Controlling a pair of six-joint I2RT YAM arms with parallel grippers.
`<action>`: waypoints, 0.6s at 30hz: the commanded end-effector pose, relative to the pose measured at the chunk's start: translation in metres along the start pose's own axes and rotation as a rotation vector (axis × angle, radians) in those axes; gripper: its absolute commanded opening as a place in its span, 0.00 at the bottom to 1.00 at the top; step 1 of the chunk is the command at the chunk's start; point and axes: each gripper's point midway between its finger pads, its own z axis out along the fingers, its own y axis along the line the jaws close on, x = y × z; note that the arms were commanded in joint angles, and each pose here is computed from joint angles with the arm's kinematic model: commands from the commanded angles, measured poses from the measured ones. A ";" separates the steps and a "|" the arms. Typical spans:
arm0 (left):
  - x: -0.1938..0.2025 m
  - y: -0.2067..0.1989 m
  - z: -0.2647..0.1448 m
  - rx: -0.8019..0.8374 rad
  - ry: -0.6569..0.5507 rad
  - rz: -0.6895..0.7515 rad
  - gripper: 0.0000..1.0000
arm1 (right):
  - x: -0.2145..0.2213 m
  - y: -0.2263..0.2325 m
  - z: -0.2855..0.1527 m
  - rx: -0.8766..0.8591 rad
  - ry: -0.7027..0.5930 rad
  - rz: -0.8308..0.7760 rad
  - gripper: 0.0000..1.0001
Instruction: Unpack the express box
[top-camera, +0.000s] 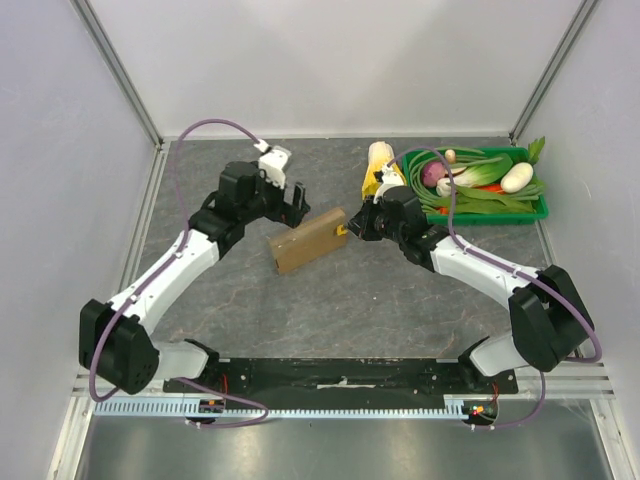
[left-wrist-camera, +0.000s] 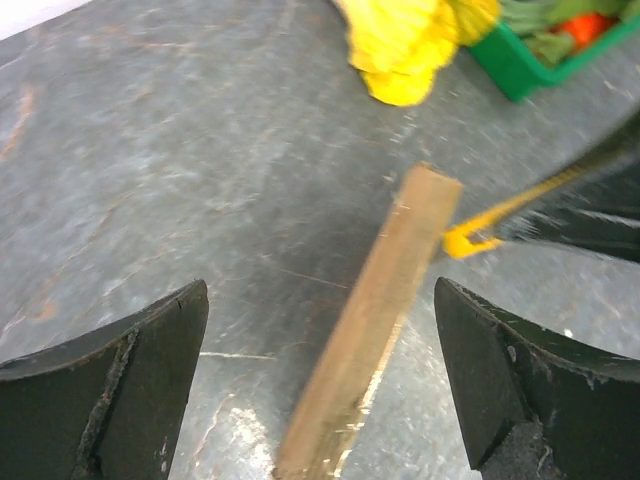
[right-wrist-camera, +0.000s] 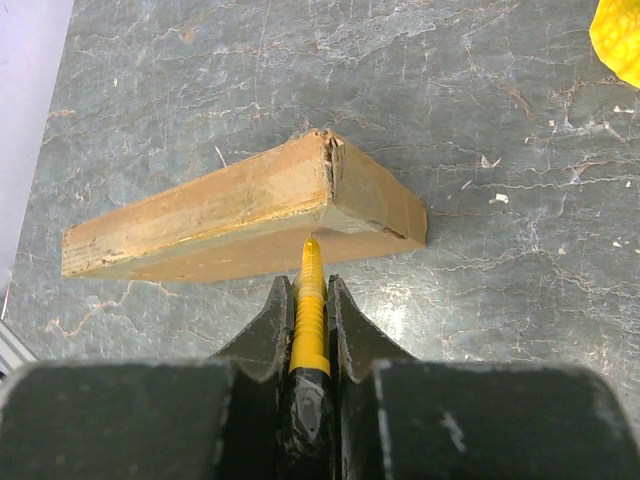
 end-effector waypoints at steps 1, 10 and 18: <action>0.014 0.062 -0.009 -0.236 0.002 -0.204 1.00 | -0.009 0.007 -0.002 -0.008 -0.037 0.000 0.00; 0.108 0.092 -0.005 -0.275 0.259 -0.539 0.51 | -0.010 0.022 0.000 -0.036 -0.038 -0.012 0.00; 0.143 0.015 0.004 0.126 0.362 -0.716 0.47 | -0.013 0.037 0.014 -0.059 -0.042 -0.022 0.00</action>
